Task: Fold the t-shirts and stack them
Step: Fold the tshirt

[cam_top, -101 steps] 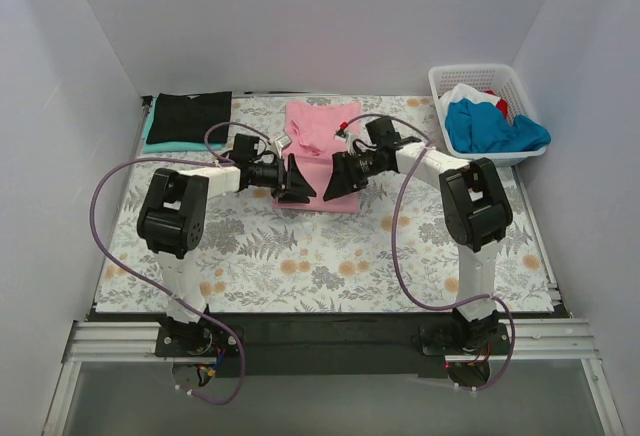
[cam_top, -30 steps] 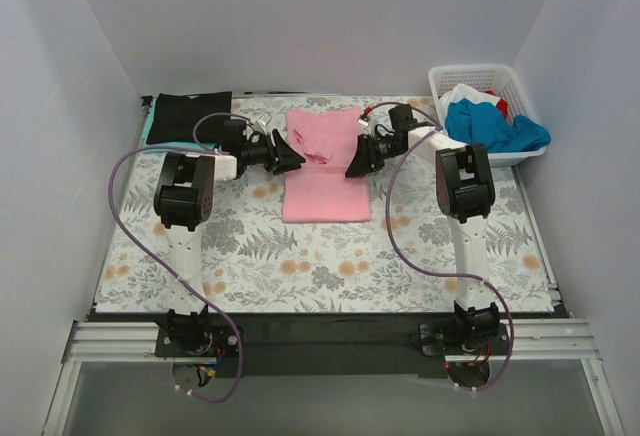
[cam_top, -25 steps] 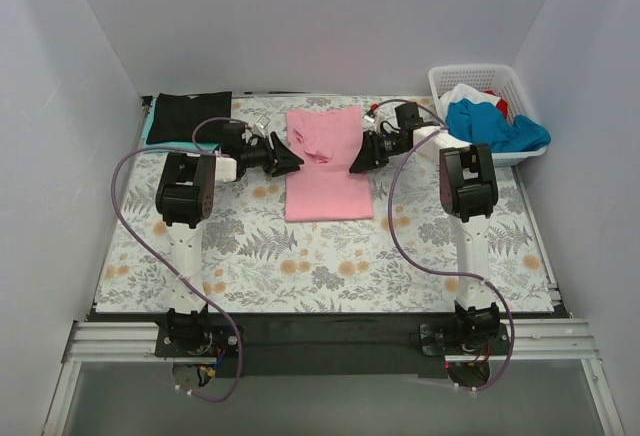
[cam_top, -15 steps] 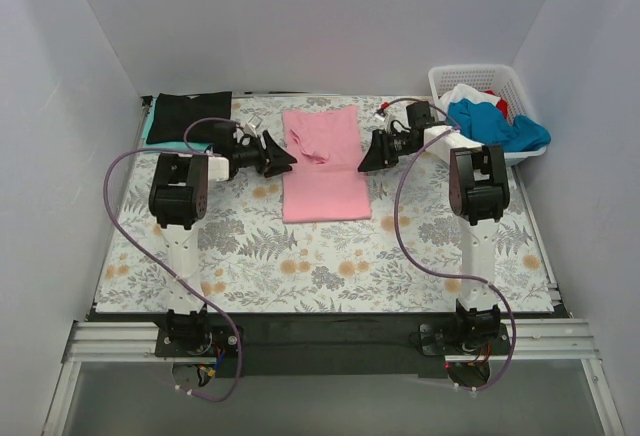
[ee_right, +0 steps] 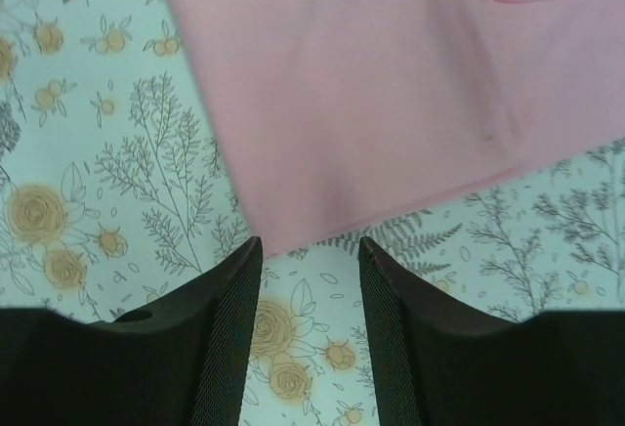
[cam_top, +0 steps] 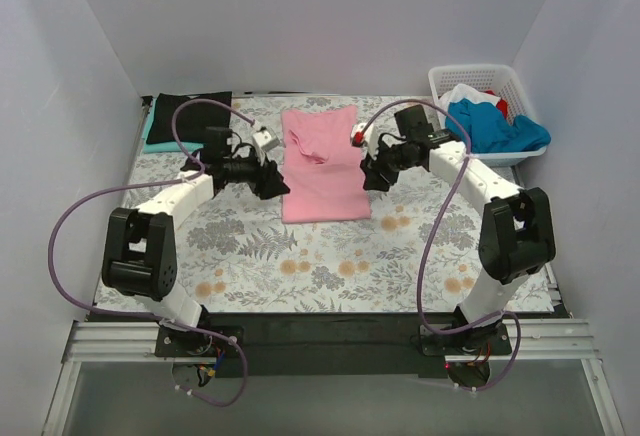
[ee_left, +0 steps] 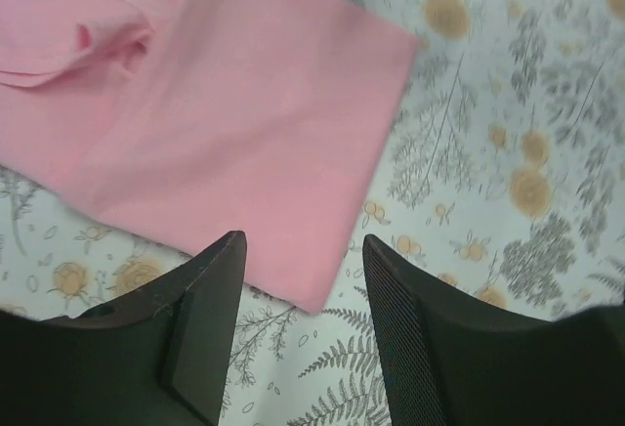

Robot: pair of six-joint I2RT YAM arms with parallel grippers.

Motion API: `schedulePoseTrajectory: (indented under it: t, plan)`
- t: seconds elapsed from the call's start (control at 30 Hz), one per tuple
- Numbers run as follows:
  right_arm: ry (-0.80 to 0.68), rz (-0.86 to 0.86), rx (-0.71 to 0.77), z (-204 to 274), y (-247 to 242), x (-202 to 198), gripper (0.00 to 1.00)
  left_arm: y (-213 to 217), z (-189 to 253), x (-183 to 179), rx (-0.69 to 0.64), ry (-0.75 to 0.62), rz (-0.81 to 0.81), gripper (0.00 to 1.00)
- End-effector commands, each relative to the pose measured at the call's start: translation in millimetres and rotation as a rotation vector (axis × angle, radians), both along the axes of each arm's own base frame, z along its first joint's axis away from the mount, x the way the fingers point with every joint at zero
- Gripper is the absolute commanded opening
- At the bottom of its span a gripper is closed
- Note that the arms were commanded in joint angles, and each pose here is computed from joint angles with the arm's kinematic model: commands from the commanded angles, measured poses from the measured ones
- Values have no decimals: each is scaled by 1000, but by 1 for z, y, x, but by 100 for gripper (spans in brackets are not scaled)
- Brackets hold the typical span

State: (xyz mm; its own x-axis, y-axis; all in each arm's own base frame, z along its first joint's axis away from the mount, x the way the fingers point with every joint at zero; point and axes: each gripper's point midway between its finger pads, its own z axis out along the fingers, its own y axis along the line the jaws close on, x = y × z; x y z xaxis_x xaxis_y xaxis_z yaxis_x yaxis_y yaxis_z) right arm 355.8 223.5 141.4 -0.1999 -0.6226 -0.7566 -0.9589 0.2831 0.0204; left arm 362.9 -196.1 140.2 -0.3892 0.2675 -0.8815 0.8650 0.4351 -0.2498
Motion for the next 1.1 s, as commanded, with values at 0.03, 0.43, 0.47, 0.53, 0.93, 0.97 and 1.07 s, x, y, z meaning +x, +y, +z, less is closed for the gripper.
schedulePoseTrajectory:
  t: [0.03, 0.43, 0.47, 0.53, 0.93, 0.97, 1.07]
  plan:
    - [-114, 155, -184, -42, -3, -14, 52, -3, -48, -35, 228, -207, -203, 49]
    - [-231, 286, -287, -91, 4, -34, 52, -17, -100, -45, 373, -308, -274, 47]
    - [-236, 294, -298, -94, 4, -35, 52, -16, -103, -45, 379, -306, -277, 47]
    - [-254, 297, -305, -98, 4, -33, 52, -16, -108, -43, 390, -302, -281, 47]
    - [-307, 385, -362, -118, -1, -49, 51, -4, -136, -44, 482, -267, -293, 35]
    - [-308, 383, -363, -120, 0, -48, 49, -3, -136, -44, 484, -268, -293, 33]
    - [-303, 375, -372, -123, 0, -46, 38, -2, -137, -46, 489, -270, -299, 25]
